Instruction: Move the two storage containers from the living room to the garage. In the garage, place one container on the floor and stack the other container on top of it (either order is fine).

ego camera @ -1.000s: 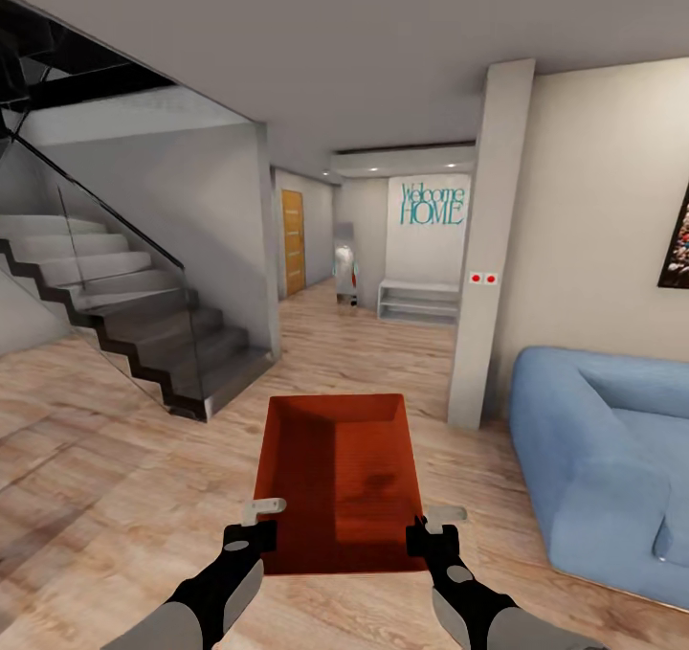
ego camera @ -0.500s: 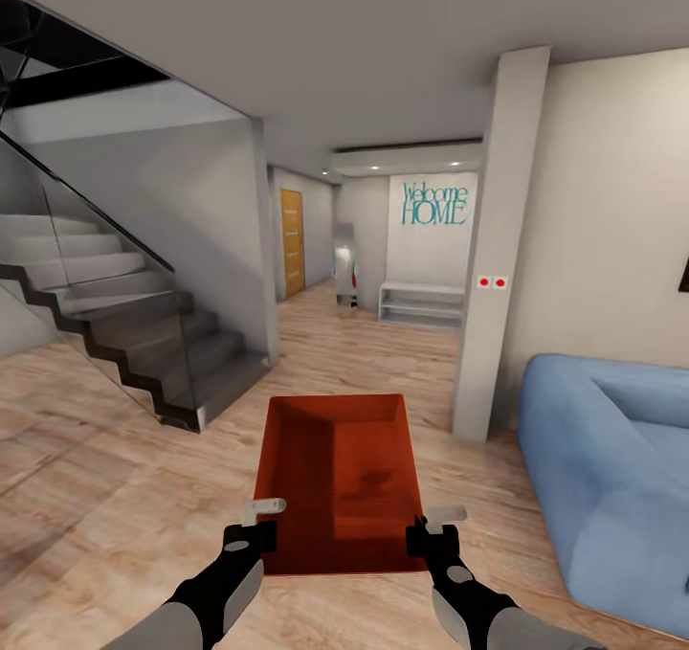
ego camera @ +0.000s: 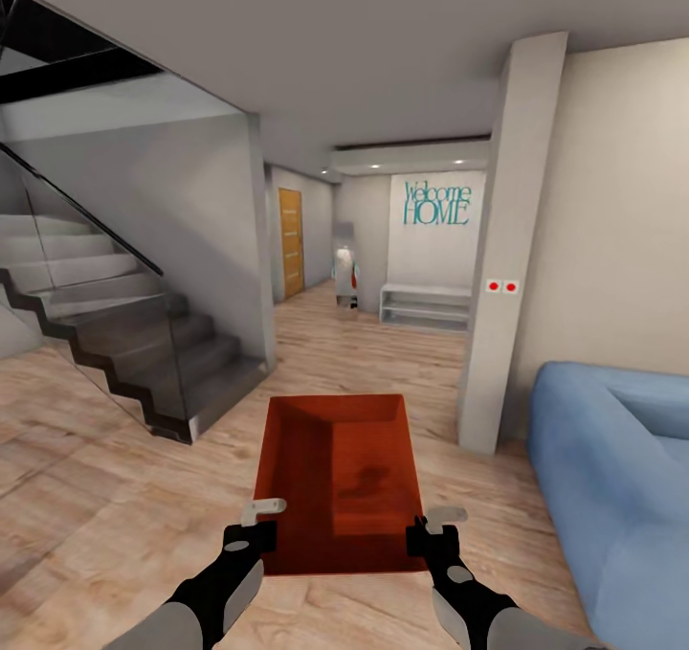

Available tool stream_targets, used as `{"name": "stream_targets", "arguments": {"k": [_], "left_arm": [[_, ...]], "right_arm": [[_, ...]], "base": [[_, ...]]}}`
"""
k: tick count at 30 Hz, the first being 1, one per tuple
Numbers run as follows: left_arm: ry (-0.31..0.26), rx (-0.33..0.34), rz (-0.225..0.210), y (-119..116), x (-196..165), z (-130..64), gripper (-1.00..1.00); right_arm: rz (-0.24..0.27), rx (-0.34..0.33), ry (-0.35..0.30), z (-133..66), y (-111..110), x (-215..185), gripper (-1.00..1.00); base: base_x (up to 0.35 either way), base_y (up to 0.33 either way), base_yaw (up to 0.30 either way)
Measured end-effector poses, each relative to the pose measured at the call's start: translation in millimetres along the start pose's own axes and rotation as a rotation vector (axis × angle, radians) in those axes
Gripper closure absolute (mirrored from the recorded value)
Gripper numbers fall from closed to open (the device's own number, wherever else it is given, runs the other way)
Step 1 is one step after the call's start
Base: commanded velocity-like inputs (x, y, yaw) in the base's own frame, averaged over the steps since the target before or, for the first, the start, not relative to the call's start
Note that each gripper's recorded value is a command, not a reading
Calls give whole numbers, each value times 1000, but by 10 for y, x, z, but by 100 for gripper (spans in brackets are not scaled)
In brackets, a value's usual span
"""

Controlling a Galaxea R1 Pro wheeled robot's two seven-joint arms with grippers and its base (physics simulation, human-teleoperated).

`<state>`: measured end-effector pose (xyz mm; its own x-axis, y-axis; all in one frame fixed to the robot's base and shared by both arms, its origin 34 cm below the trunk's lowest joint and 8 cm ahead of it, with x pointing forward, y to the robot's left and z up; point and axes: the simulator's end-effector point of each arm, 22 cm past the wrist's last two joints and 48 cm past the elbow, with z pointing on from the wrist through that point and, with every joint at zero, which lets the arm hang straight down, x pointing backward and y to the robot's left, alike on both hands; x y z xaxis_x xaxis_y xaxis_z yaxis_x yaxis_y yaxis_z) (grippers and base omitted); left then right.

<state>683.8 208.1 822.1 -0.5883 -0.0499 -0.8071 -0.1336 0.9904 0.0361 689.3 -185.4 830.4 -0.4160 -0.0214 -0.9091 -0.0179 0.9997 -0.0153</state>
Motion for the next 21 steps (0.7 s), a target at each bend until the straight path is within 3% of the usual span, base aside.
{"name": "stream_targets", "arguments": {"k": [21], "left_arm": [[-1, 0, 0, 1, -2, 0, 100]], "right_arm": [[0, 0, 0, 0, 1, -2, 100]], "base": [[322, 0, 0]]}}
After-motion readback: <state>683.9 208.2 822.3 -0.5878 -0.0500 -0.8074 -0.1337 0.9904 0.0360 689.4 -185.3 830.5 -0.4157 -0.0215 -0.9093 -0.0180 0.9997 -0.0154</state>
